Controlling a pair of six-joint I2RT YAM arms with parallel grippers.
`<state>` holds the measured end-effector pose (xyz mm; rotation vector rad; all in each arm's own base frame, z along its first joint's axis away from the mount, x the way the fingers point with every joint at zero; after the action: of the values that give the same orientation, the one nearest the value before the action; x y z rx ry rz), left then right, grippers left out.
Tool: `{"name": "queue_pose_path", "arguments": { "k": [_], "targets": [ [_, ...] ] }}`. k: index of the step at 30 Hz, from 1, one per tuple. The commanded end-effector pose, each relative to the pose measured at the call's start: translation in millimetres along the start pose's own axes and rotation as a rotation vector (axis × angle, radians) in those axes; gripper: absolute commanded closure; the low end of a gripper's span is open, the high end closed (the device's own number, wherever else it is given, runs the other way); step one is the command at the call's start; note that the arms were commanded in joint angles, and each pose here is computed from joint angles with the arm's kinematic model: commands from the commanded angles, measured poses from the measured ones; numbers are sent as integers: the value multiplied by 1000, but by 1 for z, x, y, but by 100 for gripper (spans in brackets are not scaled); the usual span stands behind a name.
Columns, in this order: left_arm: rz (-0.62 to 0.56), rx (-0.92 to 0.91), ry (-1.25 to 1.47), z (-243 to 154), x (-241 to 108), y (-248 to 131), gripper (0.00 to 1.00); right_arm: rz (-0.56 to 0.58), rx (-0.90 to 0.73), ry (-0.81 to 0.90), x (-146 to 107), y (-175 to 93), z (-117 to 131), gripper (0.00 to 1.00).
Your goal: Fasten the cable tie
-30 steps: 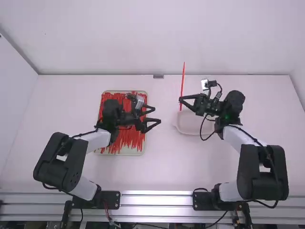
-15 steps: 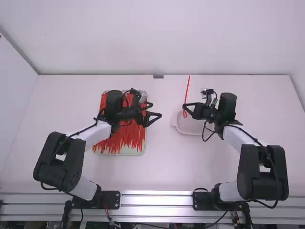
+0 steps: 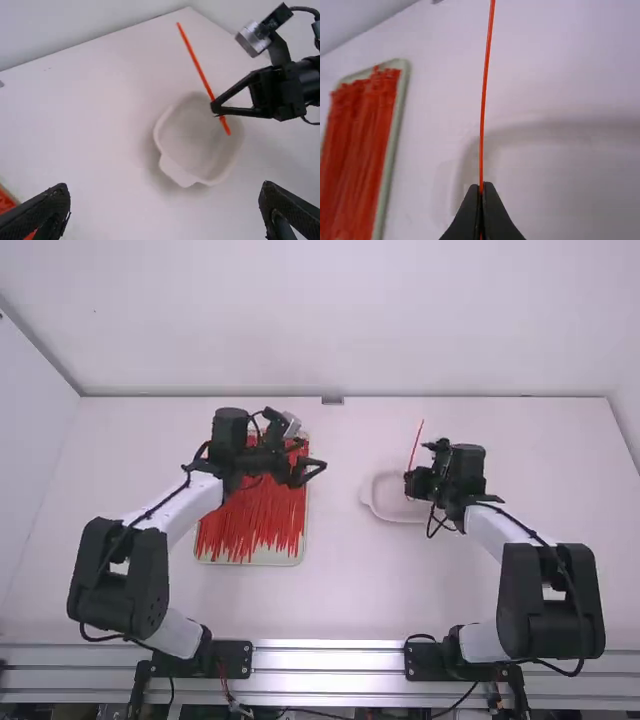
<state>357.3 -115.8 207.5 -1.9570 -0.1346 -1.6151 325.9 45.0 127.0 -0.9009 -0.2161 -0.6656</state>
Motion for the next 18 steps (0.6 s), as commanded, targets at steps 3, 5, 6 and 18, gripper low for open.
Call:
{"name": "queue_pose_path", "arguments": {
  "k": [3, 5, 6, 18],
  "targets": [
    [-13, -15, 25, 0, -1, -4, 1, -51, -70, -40, -8, 8, -6, 100],
    [-7, -18, 11, -1, -4, -4, 1, -61, -98, -28, -9, 12, -12, 100],
    [-5, -18, 6, -1, -5, -4, 1, -62, -104, -28, -10, 12, -13, 100],
    [39, -42, -47, -7, -14, -2, 1, -82, -104, -41, -7, 18, -15, 48]
  ]
}}
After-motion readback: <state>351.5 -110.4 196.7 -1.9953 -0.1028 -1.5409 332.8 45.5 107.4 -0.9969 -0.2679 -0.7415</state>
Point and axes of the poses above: each hand's point on the last joint's axis, 136 mm out from that joint toward the fingers, its own y axis out along the fingers, its own z axis along the line the jaws close on, x = y × z, the point moved 9 cm from there along -y, back along the fingers, and after that the axes turned 14 degrees about y, right-handed, at the moved point
